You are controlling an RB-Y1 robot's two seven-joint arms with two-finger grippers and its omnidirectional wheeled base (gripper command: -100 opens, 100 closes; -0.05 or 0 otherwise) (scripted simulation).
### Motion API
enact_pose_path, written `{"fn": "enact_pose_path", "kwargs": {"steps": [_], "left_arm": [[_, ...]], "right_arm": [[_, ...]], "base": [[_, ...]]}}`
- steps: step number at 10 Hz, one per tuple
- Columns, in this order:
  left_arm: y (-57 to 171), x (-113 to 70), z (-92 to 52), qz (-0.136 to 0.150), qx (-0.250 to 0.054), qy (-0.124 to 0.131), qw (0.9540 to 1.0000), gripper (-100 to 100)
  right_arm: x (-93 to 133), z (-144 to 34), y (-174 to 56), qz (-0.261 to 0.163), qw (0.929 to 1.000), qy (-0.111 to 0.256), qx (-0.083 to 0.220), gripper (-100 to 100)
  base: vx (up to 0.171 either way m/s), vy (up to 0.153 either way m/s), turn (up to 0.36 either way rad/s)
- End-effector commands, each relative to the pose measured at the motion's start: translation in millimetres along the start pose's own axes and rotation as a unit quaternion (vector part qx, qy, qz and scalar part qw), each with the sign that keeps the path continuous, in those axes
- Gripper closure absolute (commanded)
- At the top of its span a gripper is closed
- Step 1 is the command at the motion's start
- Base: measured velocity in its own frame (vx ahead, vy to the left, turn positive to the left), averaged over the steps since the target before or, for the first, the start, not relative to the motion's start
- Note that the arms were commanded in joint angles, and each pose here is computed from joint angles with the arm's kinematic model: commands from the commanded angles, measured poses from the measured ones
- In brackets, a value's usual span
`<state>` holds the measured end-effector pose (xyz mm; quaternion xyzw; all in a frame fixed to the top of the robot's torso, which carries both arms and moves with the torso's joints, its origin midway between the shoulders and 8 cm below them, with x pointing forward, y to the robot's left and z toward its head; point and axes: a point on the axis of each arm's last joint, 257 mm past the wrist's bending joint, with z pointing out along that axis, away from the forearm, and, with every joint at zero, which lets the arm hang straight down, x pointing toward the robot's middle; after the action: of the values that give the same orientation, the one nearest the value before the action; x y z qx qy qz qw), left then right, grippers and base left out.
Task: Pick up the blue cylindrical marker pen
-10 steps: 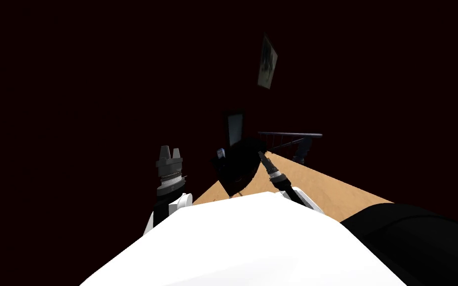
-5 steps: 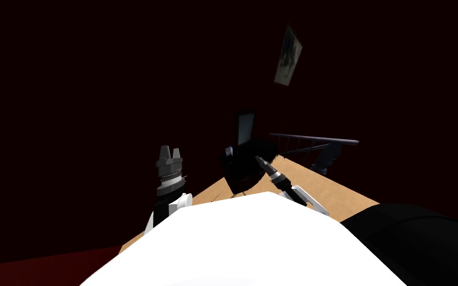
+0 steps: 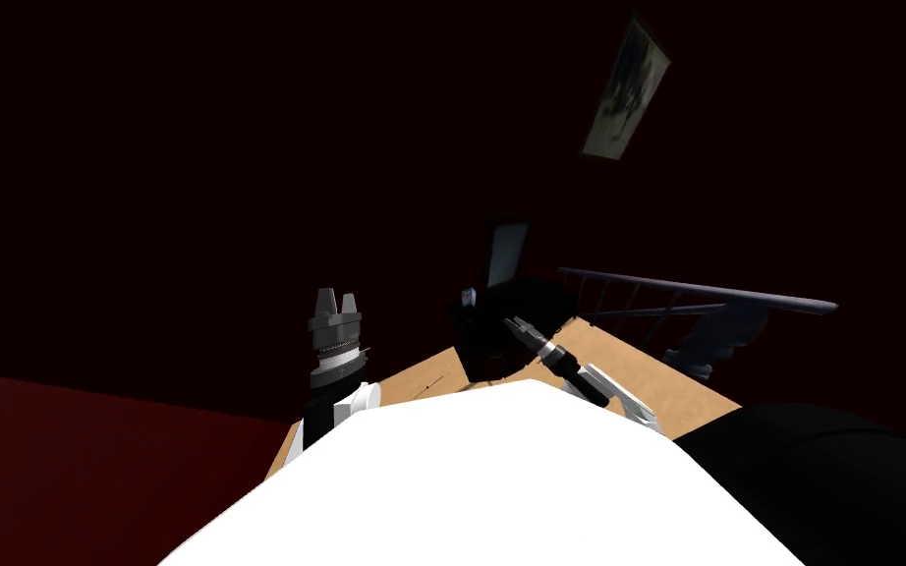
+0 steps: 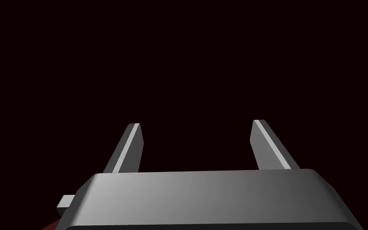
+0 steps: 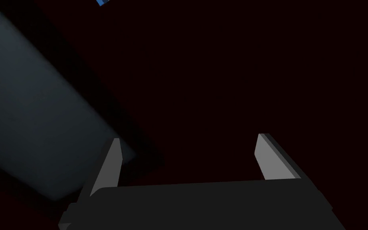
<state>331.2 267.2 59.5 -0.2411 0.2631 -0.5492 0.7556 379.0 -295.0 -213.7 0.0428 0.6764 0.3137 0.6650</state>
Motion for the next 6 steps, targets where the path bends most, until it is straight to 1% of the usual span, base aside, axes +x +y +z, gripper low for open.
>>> {"fn": "enact_pose_path", "kwargs": {"steps": [1, 2, 3, 4, 5, 6], "left_arm": [[0.0, 0.0, 0.0, 0.0, 0.0, 0.0, 1.0, 0], [0.0, -0.1, 0.0, 0.0, 0.0, 0.0, 1.0, 0], [0.0, 0.0, 0.0, 0.0, 0.0, 0.0, 1.0, 0], [0.0, -0.1, -0.1, 0.0, 0.0, 0.0, 1.0, 0], [0.0, 0.0, 0.0, 0.0, 0.0, 0.0, 1.0, 0], [0.0, -0.1, -0.1, 0.0, 0.0, 0.0, 1.0, 0]], "right_arm": [[8.3, 0.6, -7.7, -0.023, 0.9996, 0.019, 0.002, -100], [17.3, -2.4, -18.8, -0.055, 0.9974, 0.046, 0.001, -100], [22.1, -4.8, -23.2, -0.061, 0.9968, 0.053, 0.005, -100], [31.0, -9.9, -36.9, -0.092, 0.9925, 0.081, 0.007, -100], [35.2, -11.9, -40.1, -0.098, 0.9913, 0.087, 0.009, -100], [41.8, -16.8, -51.9, -0.129, 0.985, 0.114, 0.008, -100]], "base": [[-0.031, 0.024, 0.222], [-0.04, 0.039, 0.393], [-0.034, 0.025, 0.205], [-0.034, 0.041, 0.42], [-0.025, 0.026, 0.169], [-0.034, 0.036, 0.28]]}}
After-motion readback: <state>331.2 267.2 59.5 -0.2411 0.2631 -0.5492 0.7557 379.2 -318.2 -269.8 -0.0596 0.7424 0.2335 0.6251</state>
